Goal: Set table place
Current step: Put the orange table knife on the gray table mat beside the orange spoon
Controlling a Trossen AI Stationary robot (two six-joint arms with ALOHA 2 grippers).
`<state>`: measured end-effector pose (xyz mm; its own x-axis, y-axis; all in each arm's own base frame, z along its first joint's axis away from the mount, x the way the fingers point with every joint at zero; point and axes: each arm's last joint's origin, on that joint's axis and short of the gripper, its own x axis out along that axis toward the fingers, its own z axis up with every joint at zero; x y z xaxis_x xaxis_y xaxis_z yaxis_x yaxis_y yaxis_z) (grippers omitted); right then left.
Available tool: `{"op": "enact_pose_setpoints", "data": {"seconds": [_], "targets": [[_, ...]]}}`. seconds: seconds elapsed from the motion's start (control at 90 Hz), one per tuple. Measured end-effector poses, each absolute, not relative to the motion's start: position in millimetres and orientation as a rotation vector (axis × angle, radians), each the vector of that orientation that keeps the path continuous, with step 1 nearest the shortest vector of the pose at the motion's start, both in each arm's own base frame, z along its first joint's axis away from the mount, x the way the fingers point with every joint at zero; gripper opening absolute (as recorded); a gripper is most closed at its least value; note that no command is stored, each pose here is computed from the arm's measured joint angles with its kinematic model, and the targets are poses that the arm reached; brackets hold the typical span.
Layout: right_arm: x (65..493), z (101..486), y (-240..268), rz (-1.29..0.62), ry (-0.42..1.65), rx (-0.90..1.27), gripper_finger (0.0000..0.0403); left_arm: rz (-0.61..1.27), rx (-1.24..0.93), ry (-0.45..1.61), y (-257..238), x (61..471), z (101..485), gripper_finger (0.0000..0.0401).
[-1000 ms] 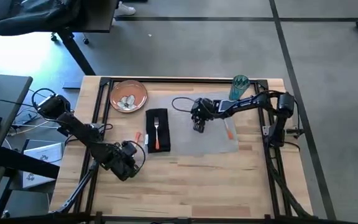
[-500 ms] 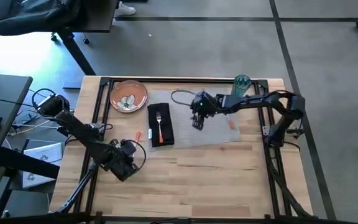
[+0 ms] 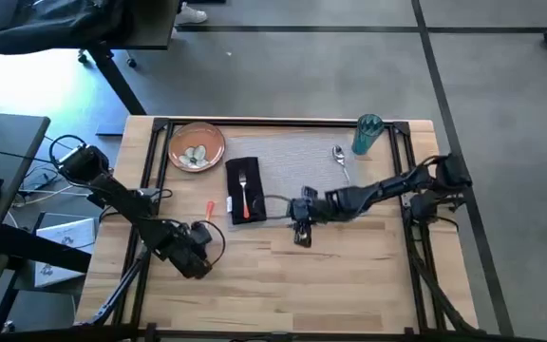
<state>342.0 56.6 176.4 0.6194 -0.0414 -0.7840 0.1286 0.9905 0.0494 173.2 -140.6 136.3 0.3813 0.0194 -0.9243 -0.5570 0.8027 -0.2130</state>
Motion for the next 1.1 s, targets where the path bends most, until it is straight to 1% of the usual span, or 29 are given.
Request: {"op": "enact_pose_setpoints", "data": {"seconds": [0.267,0.411,0.5,0.567,0.622,0.722,0.822,0.889,0.956,1.1], "targets": [[346.1,173.1,92.3,-0.045,0.805,0.108,0.0171,0.28,-0.602,0.981,-156.1,201.2,121.2,0.009],[349.8,172.9,99.1,-0.041,0.751,0.106,0.0171,0.235,-0.553,0.956,-152.1,227.3,121.3,0.009],[351.7,173.4,99.1,-0.038,0.733,0.113,0.0171,0.18,-0.482,0.954,-147.3,248.4,135.9,0.009],[353.4,175.3,99.5,-0.03,0.708,0.123,0.0171,0.124,-0.442,0.91,-147.5,264.8,162.0,0.009],[354.2,176.2,99.7,-0.027,0.697,0.126,0.0171,0.108,-0.393,0.905,-147.7,270.6,181.8,0.009],[356.5,177.4,100.7,-0.018,0.668,0.137,0.0171,0.139,-0.278,0.972,-150.4,266.8,195.5,0.009],[358.7,176.0,101.4,-0.018,0.653,0.148,0.0171,0.203,-0.19,1.026,-152.3,255.4,195.4,0.009],[359.8,174.7,101.4,-0.034,0.647,0.196,0.0171,0.265,-0.144,1.089,-151.7,245.4,190.8,0.009],[360.0,174.5,100.2,-0.057,0.647,0.247,0.0171,0.316,-0.125,1.132,-150.6,238.2,188.0,0.009],[360.7,175.3,100.4,-0.067,0.638,0.296,0.0171,0.36,-0.11,1.125,-151.4,233.5,188.5,0.009]]}}
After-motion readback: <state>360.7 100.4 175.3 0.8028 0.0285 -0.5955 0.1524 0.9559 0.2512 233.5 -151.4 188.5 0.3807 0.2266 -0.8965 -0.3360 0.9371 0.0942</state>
